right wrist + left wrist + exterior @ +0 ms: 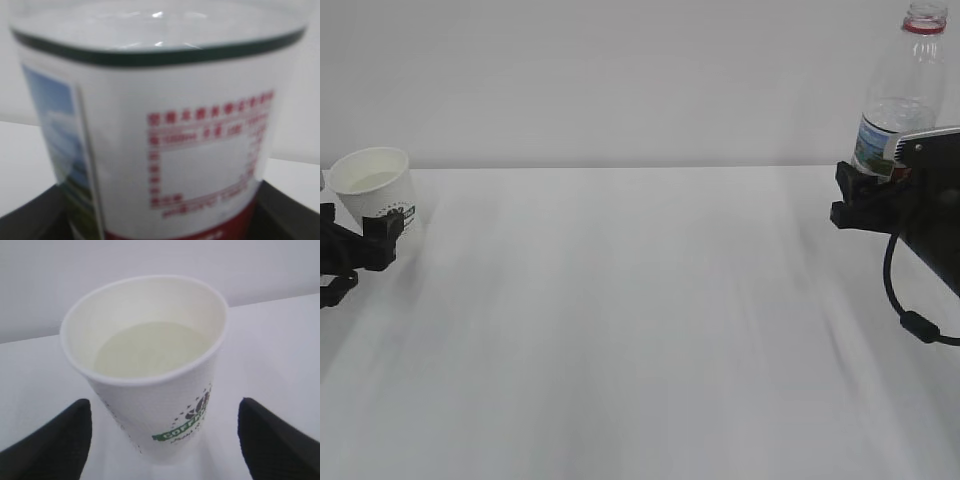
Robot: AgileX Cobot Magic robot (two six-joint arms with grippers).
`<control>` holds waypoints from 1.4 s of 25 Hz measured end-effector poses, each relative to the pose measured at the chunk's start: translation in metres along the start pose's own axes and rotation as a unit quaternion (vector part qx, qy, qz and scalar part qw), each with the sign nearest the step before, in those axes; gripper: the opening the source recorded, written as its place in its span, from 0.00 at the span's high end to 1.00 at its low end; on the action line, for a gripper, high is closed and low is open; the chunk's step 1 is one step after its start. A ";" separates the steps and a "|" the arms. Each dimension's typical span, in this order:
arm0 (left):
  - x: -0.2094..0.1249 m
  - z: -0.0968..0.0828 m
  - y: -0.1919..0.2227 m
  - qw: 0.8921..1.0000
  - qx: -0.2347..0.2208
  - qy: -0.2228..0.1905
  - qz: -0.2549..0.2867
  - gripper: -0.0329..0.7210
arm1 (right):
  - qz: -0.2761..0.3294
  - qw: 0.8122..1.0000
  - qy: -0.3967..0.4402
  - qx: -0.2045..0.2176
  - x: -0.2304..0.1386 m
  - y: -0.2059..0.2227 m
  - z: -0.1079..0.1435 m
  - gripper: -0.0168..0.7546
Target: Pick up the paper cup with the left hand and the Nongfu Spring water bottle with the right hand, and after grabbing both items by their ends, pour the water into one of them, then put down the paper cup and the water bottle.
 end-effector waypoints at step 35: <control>0.064 -0.095 -0.043 0.990 -0.124 0.041 -0.051 0.13 | -0.019 1.000 0.013 -0.018 -0.009 0.056 -0.008 0.30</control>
Point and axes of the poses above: a point on each arm's last joint axis where the gripper is mounted, y pointing out along that axis toward the gripper, z along the wrist's bending axis when the last joint is at zero, x = y × z, the point moved 8 cm from there along y, pointing out along that axis toward the gripper, and after that the axes turned 15 degrees about y, right-handed, at the moved point
